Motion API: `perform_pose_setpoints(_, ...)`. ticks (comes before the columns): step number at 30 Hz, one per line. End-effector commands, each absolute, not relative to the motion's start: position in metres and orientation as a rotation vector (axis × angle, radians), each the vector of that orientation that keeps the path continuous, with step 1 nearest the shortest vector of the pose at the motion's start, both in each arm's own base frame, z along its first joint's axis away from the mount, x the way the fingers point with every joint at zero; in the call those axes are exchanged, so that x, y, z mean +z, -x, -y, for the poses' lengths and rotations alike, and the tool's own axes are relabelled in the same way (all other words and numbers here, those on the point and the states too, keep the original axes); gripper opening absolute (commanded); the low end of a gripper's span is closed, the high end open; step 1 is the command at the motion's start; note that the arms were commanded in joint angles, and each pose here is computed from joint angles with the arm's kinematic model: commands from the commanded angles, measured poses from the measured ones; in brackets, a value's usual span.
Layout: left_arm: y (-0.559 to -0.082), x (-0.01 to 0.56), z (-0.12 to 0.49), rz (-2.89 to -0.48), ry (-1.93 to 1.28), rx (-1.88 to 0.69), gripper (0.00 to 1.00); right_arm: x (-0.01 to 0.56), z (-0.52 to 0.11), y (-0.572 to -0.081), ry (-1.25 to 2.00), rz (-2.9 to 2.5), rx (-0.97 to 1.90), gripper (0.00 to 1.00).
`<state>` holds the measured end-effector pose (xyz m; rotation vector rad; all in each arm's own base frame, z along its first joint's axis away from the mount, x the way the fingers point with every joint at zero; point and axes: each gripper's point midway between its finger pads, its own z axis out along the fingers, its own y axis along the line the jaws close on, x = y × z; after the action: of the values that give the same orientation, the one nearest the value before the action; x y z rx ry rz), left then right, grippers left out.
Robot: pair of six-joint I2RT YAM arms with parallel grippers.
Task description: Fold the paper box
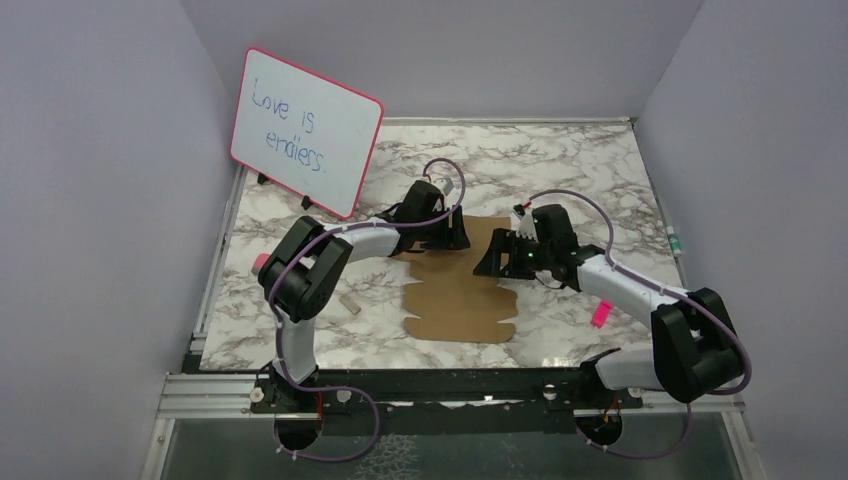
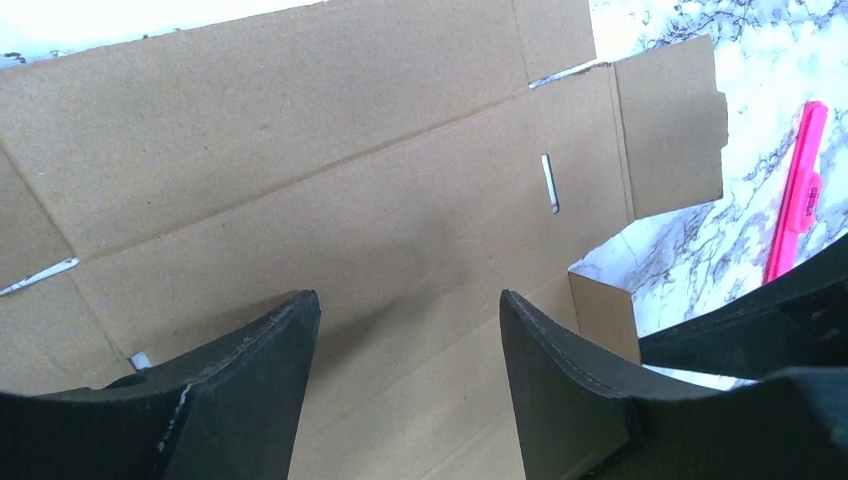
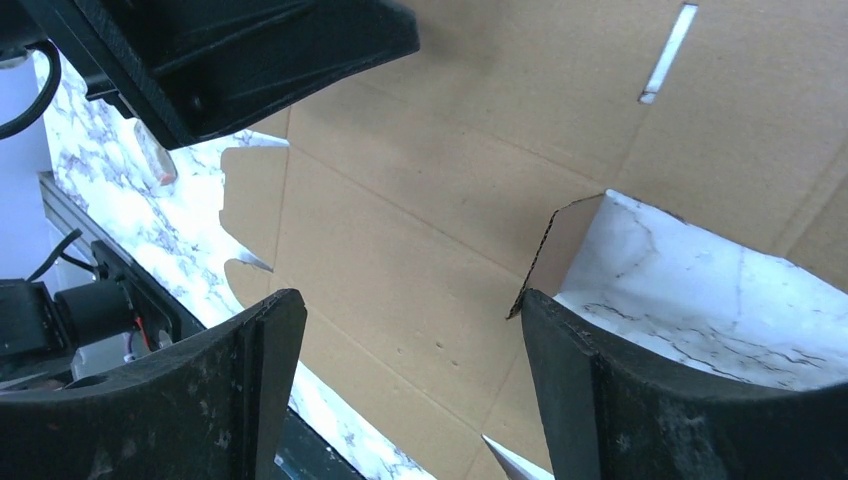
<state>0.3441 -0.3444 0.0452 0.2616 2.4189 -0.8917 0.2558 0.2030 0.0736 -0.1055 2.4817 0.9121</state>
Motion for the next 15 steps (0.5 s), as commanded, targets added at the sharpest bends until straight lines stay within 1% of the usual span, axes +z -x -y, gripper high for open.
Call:
perform_pose_setpoints(1,-0.333,0.036,0.335,-2.466,-0.248,-0.861,0.68,0.08,-0.215,-0.261,0.125,-2.453,0.952,0.84)
perform_pose_setpoints(7,-0.334,0.051,0.335,-2.443,-0.267,-0.863,0.68,0.088,-0.205,-0.269,0.146,-2.445,0.848,0.84)
perform_pose_setpoints(12,-0.339,0.08,0.334,-2.379,-0.283,-0.865,0.69,0.109,-0.189,-0.287,0.175,-2.39,0.687,0.89)
perform_pose_setpoints(15,-0.336,0.097,0.329,-2.361,-0.286,-0.865,0.7,0.118,-0.187,-0.298,0.248,-2.356,0.631,0.91)
